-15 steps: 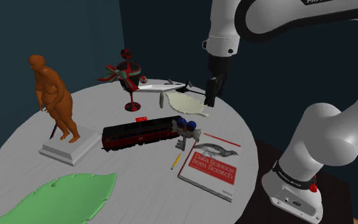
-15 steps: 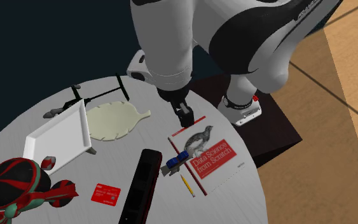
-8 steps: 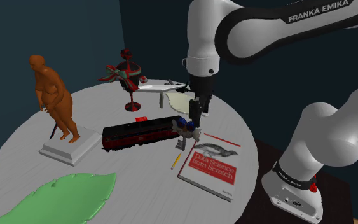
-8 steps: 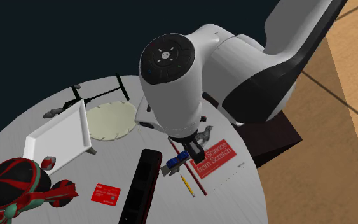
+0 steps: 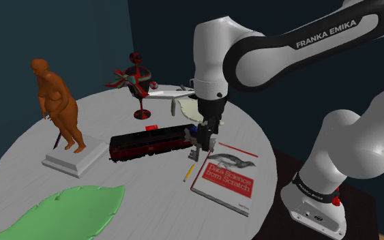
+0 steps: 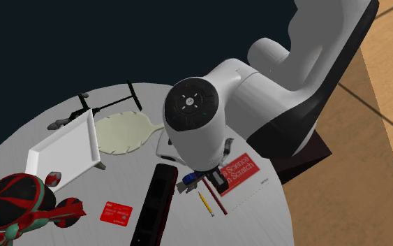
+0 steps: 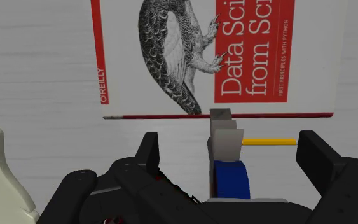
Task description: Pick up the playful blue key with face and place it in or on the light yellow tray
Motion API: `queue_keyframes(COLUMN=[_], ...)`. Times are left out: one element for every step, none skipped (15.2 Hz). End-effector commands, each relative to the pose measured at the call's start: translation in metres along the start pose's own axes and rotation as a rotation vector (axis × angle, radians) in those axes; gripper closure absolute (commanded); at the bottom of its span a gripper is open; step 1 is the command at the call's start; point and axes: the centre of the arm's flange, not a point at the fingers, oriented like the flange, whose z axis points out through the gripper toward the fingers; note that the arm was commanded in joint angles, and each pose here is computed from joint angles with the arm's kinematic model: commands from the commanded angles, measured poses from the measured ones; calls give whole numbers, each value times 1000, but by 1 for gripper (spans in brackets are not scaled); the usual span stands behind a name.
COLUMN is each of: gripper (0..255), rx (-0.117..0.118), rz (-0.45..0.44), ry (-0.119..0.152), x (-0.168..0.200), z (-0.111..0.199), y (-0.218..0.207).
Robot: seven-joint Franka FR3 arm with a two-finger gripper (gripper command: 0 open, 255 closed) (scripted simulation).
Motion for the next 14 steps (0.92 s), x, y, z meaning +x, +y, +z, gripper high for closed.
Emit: queue_keyframes(gripper=[0, 0, 0, 0, 0, 0, 0, 0, 0, 255, 255, 255, 255, 255], rx=[0, 0, 0, 0, 0, 0, 0, 0, 0, 0, 0, 0, 0, 0], rz=[0, 0, 0, 0, 0, 0, 0, 0, 0, 0, 0, 0, 0, 0], ry=[0, 0, 0, 0, 0, 0, 0, 0, 0, 0, 0, 0, 0, 0], x=[0, 0, 0, 0, 0, 0, 0, 0, 0, 0, 0, 0, 0, 0], z=[9, 9, 9, 9, 9, 9, 9, 9, 9, 9, 9, 9, 9, 9], y=[0, 0, 0, 0, 0, 0, 0, 0, 0, 0, 0, 0, 0, 0])
